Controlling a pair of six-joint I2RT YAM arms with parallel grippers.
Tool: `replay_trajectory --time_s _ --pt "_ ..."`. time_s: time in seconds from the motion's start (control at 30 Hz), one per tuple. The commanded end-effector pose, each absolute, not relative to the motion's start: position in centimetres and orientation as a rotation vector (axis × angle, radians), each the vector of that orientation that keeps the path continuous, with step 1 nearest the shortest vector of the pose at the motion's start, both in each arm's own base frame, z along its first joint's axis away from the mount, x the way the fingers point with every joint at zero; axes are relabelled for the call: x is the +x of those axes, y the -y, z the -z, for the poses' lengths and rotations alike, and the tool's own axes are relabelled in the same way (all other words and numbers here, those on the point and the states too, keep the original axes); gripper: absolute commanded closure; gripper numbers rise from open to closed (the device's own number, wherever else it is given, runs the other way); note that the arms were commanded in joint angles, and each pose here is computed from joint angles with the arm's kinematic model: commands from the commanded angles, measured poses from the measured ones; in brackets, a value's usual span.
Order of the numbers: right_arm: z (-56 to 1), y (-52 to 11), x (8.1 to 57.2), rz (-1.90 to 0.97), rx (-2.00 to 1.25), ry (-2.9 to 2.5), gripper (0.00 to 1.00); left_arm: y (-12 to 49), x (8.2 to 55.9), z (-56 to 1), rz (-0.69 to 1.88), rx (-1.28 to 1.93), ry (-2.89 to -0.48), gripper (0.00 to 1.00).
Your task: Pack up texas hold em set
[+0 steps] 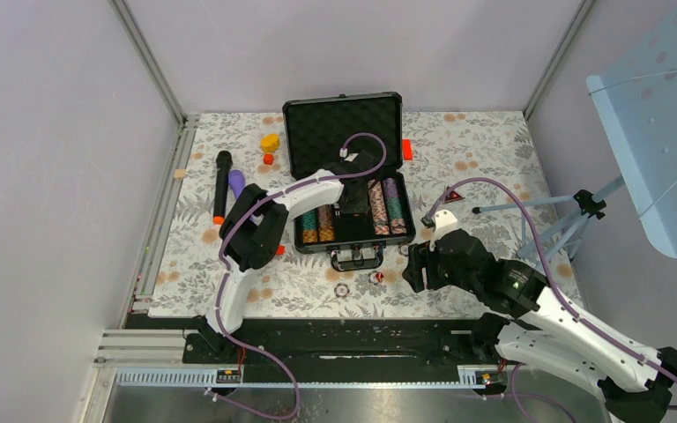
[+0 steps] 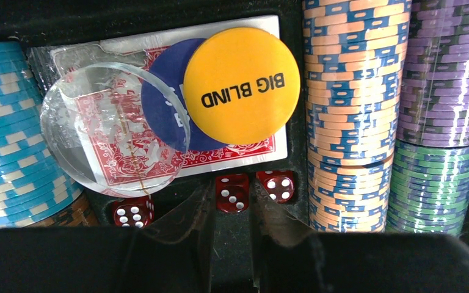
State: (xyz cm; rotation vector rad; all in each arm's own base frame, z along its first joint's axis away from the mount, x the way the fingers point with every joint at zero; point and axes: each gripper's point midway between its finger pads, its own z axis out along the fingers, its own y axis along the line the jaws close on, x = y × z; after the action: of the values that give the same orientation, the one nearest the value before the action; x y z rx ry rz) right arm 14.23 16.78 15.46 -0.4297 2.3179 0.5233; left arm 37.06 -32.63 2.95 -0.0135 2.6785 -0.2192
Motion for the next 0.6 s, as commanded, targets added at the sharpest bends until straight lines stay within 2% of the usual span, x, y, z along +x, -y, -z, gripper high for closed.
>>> replay_trajectory --time_s 0.0,0.37,0.57 --pt "-15.3 -16.6 14.2 -0.510 -0.420 -2.326 0.30 34.8 38.1 -4.2 0.300 -0.005 -2.613 0.80" --pt "-15.3 -16.6 14.1 -0.515 -0.425 -2.327 0.30 33.9 38.4 -4.4 0.275 -0.025 -2.609 0.68" --pt "-15.3 -16.6 14.1 -0.515 -0.421 -2.325 0.30 33.5 38.5 -4.9 0.265 -0.025 -2.598 0.67"
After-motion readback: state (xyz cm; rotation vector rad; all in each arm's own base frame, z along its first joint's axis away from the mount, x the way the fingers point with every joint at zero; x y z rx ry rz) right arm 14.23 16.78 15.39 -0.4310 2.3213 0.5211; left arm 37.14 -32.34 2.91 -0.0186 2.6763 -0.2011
